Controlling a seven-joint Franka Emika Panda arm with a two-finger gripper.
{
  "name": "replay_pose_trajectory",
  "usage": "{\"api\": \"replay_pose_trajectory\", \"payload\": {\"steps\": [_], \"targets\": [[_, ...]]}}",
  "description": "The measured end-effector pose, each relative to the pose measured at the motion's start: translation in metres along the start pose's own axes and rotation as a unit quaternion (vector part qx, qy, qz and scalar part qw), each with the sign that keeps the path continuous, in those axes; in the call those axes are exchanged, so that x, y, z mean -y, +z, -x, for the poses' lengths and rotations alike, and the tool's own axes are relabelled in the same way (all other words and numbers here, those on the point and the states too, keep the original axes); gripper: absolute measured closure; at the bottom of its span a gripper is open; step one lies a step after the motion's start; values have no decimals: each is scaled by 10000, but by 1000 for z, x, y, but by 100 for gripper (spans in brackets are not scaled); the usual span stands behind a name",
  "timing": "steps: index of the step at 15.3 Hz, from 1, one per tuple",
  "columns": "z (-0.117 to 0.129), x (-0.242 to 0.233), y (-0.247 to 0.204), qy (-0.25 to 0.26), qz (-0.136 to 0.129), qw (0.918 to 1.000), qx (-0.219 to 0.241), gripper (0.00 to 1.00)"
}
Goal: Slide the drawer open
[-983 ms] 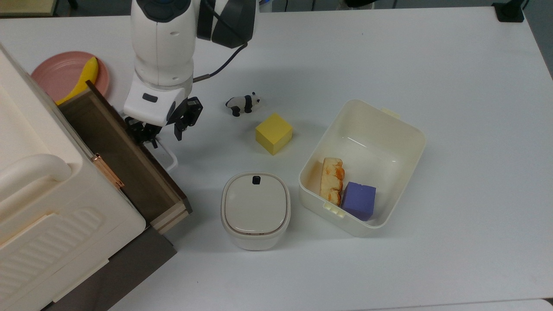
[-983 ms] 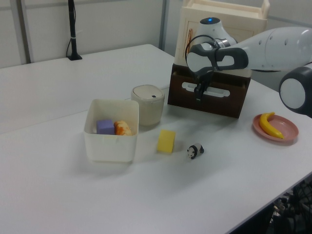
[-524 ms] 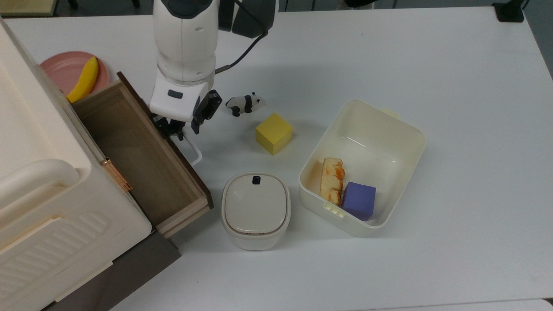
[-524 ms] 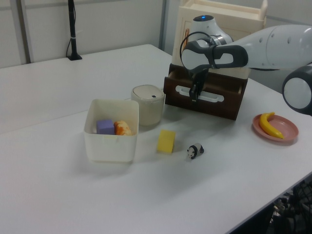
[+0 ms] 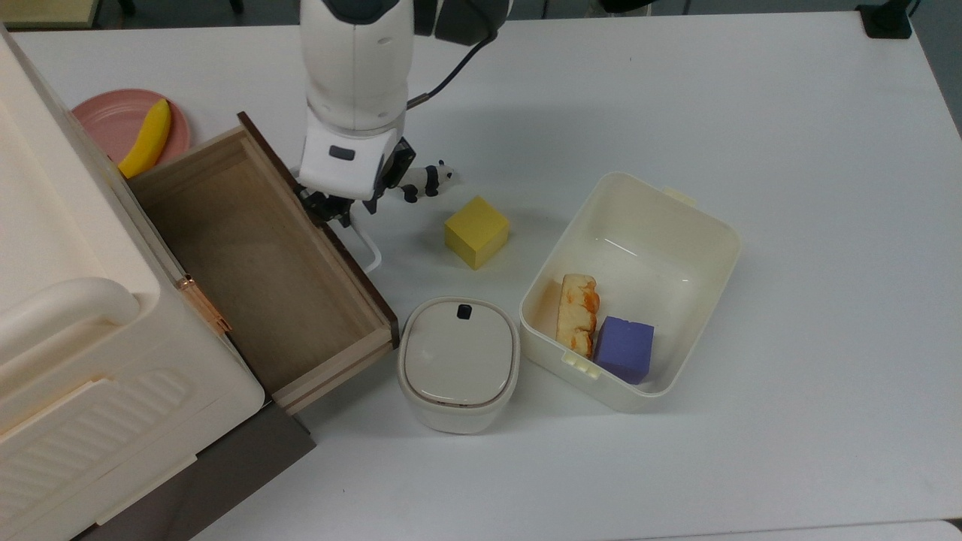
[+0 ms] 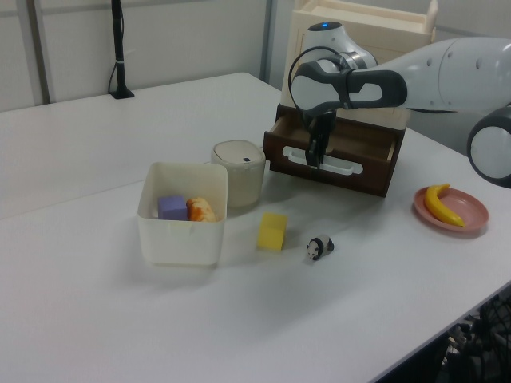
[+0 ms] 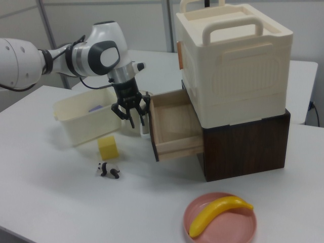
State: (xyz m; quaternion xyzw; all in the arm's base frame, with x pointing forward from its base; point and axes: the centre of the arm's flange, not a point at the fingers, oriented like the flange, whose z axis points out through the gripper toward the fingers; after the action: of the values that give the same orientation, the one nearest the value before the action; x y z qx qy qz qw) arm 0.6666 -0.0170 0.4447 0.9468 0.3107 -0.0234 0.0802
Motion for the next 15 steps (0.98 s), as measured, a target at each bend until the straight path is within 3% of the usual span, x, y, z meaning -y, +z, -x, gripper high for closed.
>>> {"api": "replay_pose_trajectory", "payload": {"steps": [4, 6, 10, 15], "targets": [[-5, 11, -8, -60, -62, 10000, -34, 59], [-6, 14, -9, 109, -99, 9999, -65, 43], [2, 6, -23, 431, -47, 9989, -159, 1], [38, -26, -68, 1001, 124, 9937, -480, 0]]}}
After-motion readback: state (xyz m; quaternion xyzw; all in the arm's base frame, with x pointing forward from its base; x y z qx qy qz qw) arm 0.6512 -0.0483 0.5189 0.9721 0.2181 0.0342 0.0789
